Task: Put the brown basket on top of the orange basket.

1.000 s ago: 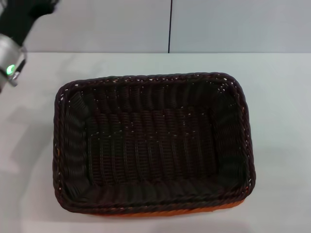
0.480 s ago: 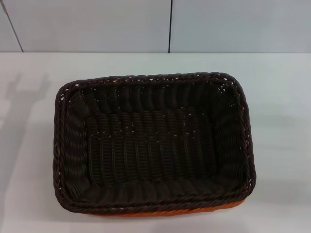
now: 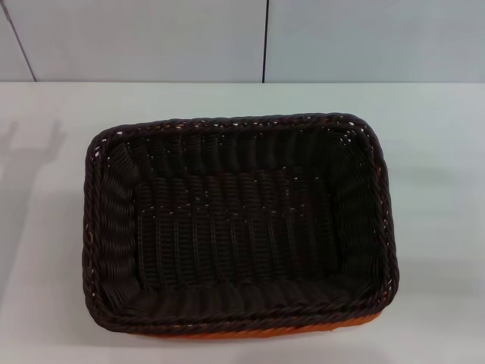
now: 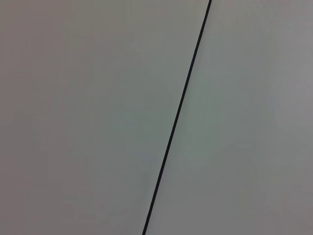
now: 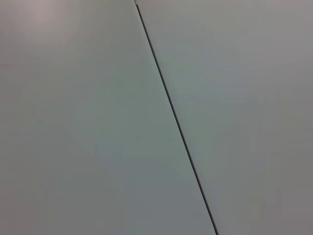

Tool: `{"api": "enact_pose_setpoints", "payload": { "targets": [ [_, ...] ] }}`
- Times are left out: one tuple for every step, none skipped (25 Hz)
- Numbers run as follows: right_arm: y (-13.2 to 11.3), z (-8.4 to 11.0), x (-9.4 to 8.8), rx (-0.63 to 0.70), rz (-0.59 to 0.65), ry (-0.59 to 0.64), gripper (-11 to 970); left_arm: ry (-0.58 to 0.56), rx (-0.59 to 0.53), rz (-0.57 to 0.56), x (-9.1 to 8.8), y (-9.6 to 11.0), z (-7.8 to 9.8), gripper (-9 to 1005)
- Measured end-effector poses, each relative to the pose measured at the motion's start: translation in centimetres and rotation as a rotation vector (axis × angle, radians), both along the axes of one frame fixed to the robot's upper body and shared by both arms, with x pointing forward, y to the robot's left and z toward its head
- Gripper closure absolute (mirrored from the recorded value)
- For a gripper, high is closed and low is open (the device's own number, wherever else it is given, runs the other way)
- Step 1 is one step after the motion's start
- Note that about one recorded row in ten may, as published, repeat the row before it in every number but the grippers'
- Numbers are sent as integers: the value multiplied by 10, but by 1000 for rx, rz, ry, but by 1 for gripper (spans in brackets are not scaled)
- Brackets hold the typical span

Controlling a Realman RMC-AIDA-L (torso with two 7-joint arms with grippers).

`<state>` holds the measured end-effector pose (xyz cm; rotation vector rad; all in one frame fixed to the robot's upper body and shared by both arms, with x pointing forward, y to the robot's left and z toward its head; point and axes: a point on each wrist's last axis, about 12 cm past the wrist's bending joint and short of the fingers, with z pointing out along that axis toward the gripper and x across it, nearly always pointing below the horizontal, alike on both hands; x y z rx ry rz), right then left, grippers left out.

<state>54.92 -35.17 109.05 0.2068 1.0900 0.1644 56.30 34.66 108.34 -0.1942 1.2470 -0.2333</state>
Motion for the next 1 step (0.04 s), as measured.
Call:
{"api": "enact_pose_setpoints", "payload": {
  "targets": [
    [1,0,2,5,-1,6,332,1,1,-2,0,0,0,149]
  ]
}}
